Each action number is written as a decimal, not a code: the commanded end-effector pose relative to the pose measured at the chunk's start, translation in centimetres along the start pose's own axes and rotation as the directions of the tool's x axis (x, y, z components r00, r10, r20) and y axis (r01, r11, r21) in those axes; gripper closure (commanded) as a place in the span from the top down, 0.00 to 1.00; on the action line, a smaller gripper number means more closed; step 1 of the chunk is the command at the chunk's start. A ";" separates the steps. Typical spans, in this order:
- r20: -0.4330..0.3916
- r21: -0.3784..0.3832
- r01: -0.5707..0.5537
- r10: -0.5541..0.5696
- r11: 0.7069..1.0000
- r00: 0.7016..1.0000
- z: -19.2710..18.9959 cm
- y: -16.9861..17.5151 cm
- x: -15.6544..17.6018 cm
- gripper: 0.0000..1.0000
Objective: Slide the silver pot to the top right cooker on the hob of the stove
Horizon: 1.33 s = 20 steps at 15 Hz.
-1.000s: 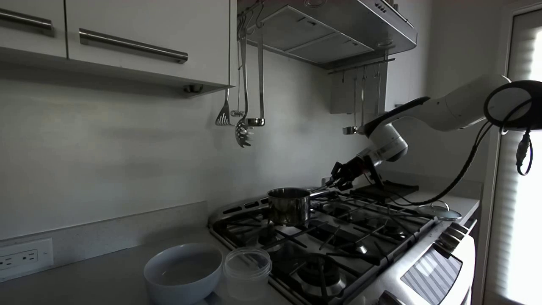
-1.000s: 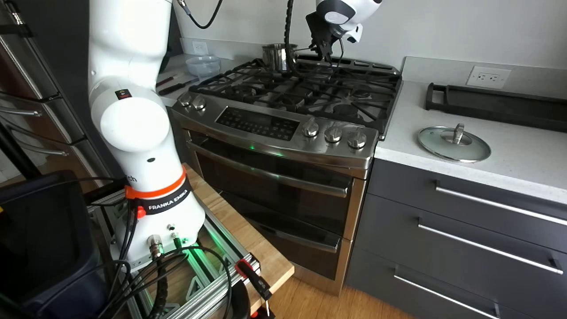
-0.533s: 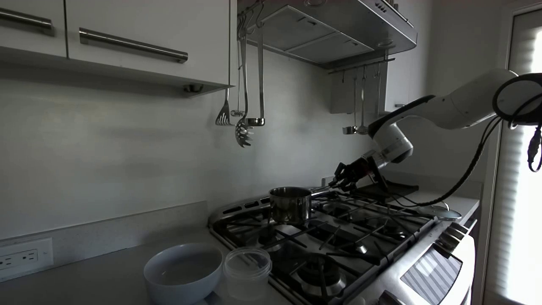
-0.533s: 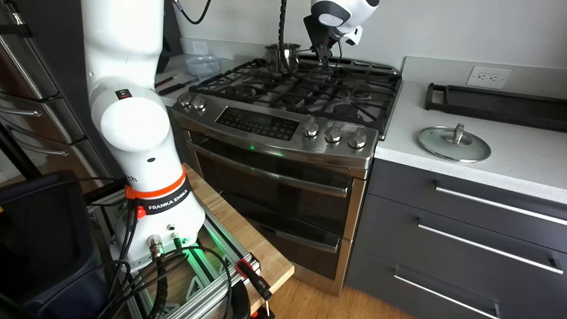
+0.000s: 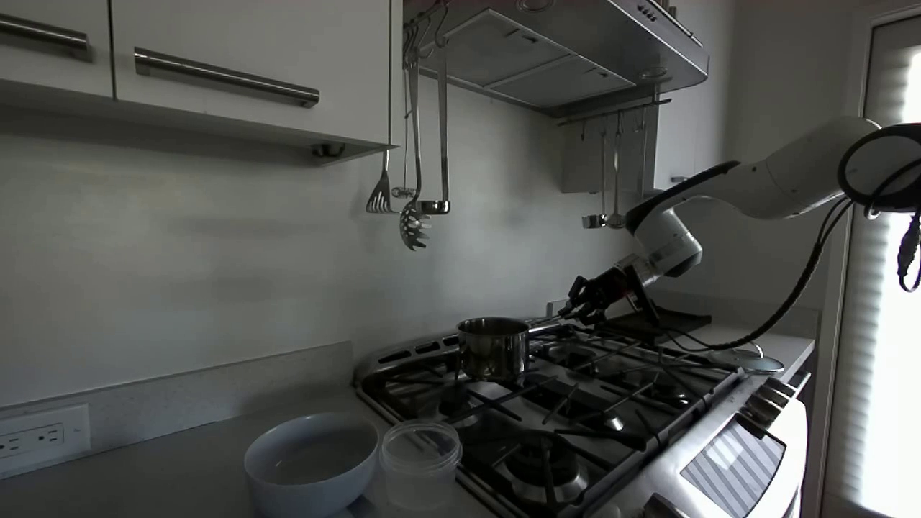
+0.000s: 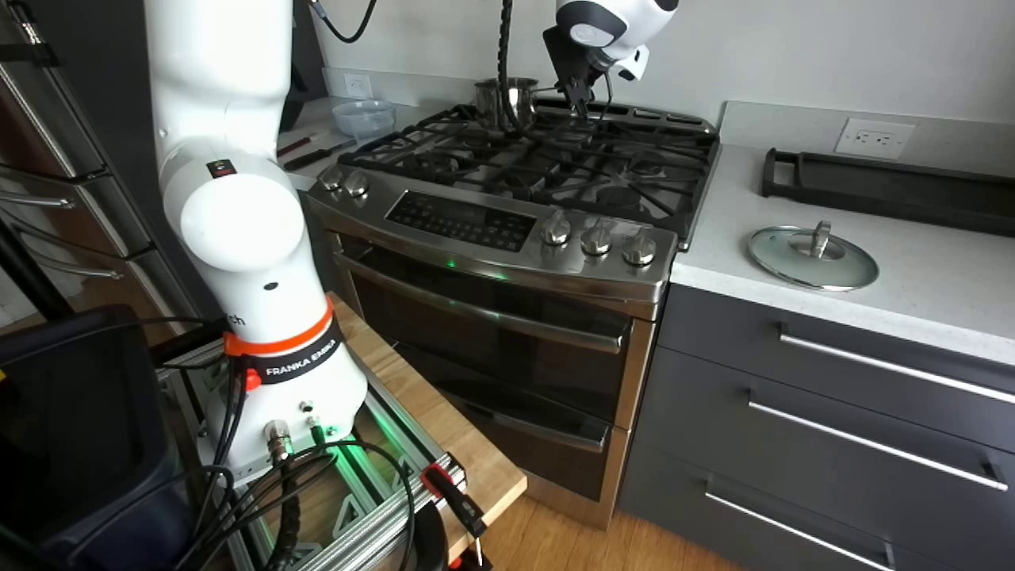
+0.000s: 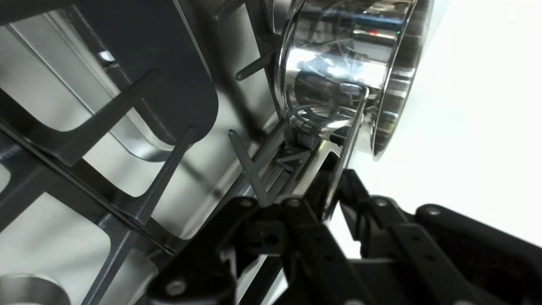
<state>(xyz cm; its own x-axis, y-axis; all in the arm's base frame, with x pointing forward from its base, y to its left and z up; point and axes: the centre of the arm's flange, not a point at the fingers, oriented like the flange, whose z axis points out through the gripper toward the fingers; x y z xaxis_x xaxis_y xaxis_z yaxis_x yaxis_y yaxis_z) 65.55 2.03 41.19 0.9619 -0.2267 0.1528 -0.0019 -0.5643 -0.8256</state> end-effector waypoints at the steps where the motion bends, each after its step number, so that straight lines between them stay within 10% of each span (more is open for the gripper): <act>1: -0.030 -0.002 -0.007 0.007 1.000 1.000 -0.9 1.2 0.6 0.03; 20: -0.183 0.060 -0.052 0.062 0.997 0.981 -7.6 8.0 1.2 0.03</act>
<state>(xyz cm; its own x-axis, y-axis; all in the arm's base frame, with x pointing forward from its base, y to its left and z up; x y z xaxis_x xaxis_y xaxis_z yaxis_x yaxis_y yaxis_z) 65.75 -7.32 39.29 0.9036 -0.3865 0.1845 -0.0464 -0.5167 -0.8549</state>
